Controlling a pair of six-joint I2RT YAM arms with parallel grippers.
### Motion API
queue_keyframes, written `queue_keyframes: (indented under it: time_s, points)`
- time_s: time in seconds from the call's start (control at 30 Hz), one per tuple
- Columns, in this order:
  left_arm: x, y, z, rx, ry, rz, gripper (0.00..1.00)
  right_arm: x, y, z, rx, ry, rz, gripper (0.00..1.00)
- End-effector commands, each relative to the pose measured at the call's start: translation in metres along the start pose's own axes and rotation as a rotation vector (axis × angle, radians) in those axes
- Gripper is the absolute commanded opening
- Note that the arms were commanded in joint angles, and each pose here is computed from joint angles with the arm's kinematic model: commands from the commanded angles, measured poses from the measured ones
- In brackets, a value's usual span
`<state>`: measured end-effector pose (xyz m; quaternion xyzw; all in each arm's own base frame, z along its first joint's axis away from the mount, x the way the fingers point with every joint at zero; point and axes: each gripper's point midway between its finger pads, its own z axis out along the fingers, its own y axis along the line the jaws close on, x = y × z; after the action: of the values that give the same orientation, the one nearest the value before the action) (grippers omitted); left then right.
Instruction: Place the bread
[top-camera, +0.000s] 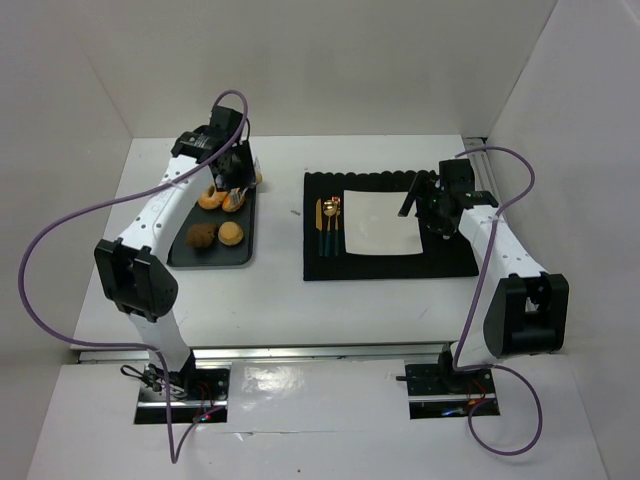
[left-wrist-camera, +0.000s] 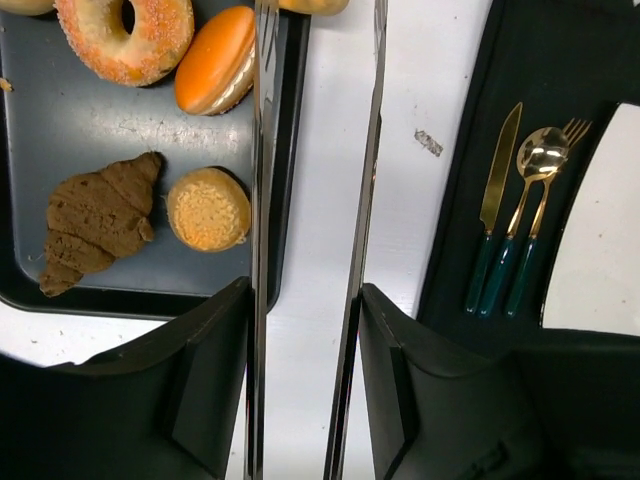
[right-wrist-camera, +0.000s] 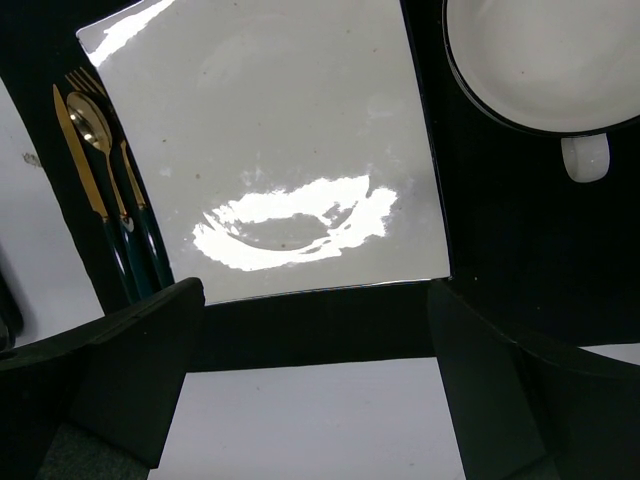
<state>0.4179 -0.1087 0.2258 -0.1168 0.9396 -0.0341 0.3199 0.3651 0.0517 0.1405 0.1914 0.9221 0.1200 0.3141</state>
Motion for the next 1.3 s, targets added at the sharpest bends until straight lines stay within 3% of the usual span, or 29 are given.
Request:
queue_keyframes:
  time_s: [0.0,0.57,1.03,1.2,1.27]
  points:
    - [-0.015,-0.003,-0.006,0.016,-0.031,0.021,0.57,-0.018,0.011,-0.011,-0.029,-0.07,-0.002,1.0]
    - [-0.026,-0.017,0.047,-0.171,-0.081,0.065,0.63,-0.016,0.01,-0.011,-0.024,-0.062,-0.011,1.0]
    - [-0.012,-0.019,0.08,-0.249,-0.035,0.066,0.63,-0.019,0.0,-0.011,0.0,-0.067,-0.015,1.0]
    - [-0.008,-0.023,0.081,-0.248,-0.027,0.077,0.58,-0.018,-0.003,-0.009,0.014,-0.064,-0.023,1.0]
    - [-0.008,-0.021,0.081,-0.26,-0.025,0.08,0.47,-0.016,-0.004,-0.005,0.019,-0.054,-0.023,1.0]
